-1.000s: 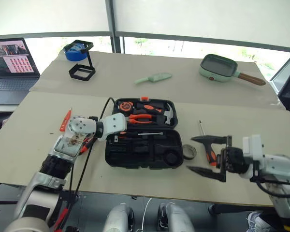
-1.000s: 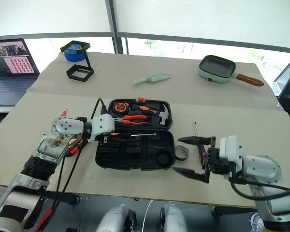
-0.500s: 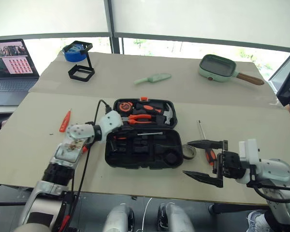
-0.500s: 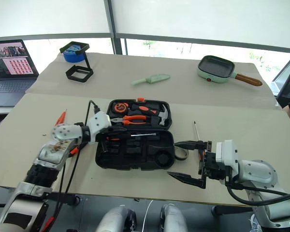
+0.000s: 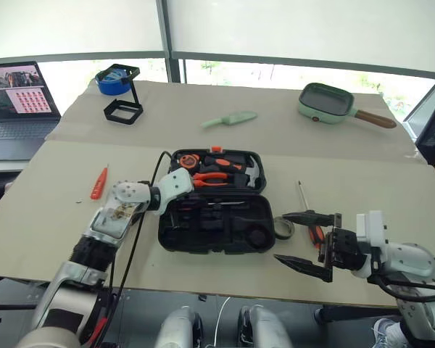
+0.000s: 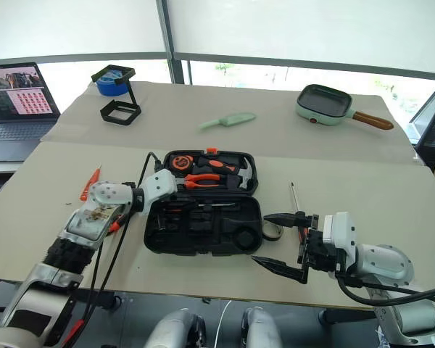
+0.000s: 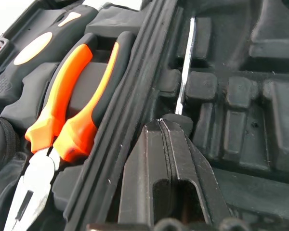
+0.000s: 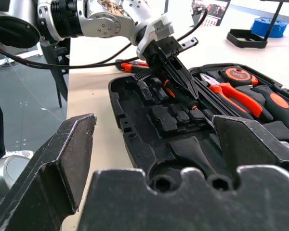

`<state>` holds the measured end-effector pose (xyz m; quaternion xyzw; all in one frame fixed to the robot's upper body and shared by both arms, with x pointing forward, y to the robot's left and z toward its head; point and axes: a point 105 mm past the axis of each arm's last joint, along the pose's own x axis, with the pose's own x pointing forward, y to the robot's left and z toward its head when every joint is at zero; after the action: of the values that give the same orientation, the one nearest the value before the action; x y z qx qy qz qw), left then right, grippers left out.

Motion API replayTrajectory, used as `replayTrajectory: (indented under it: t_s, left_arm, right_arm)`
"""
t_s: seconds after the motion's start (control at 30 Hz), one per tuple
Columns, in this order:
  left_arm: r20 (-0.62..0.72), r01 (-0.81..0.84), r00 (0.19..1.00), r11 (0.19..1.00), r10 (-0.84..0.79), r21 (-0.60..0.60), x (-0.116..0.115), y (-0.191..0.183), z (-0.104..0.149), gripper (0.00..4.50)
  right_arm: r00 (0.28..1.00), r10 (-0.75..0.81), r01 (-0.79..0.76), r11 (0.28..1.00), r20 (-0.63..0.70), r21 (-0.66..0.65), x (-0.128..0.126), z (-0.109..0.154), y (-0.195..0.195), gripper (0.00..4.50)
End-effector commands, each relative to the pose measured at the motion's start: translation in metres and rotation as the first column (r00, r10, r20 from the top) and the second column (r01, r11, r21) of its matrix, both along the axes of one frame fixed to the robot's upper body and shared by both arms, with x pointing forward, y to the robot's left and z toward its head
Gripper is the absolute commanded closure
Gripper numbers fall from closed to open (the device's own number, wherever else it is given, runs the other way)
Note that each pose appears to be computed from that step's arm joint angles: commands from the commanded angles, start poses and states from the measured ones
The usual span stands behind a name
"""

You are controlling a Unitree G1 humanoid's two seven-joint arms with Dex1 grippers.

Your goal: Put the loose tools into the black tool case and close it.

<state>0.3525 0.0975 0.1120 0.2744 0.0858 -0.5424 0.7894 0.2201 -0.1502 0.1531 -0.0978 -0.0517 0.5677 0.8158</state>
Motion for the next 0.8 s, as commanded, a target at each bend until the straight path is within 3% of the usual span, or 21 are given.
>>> replayTrajectory:
  t_s: [0.03,0.2,0.23,0.27,0.33,0.6,0.7,0.8]
  left_arm:
    - [-0.028,0.024,0.999,0.999,-0.025,-0.046,-0.006,-0.001,-0.007,4.46]
    - [0.052,0.081,0.996,0.962,-0.07,-0.262,-0.02,0.022,0.03,4.46]
    - [0.074,0.105,0.993,0.955,-0.088,-0.279,-0.025,0.029,0.034,3.95]
    - [0.092,0.106,0.992,0.95,-0.082,-0.294,-0.029,0.041,0.038,3.83]
    - [0.12,0.098,0.991,0.946,-0.064,-0.308,-0.036,0.061,0.044,3.15]
    - [0.021,-0.02,0.999,0.966,0.026,-0.258,-0.07,0.127,0.017,0.26]
    - [0.008,-0.014,1.0,0.969,0.016,-0.247,-0.087,0.139,0.005,0.09]
    - [0.016,-0.027,0.999,0.939,0.035,-0.342,-0.09,0.144,0.011,0.09]
  right_arm:
    - [0.998,-0.04,0.039,0.999,0.039,0.017,-0.001,0.007,-0.004,0.0]
    - [0.98,-0.192,0.187,0.979,0.058,0.077,0.0,0.011,-0.027,0.0]
    - [0.972,-0.229,0.224,0.972,0.061,0.079,-0.002,0.01,-0.035,0.0]
    - [0.957,-0.285,0.281,0.957,0.055,0.07,-0.007,0.006,-0.048,0.0]
    - [0.92,-0.389,0.388,0.921,0.047,0.043,-0.017,-0.003,-0.071,0.0]
    - [0.708,-0.706,0.702,0.708,-0.036,-0.076,-0.059,-0.045,-0.132,0.0]
    - [0.565,-0.814,0.813,0.577,-0.134,-0.079,-0.061,-0.054,-0.143,0.0]
    - [0.567,-0.808,0.803,0.585,-0.158,-0.112,-0.051,-0.052,-0.129,0.0]
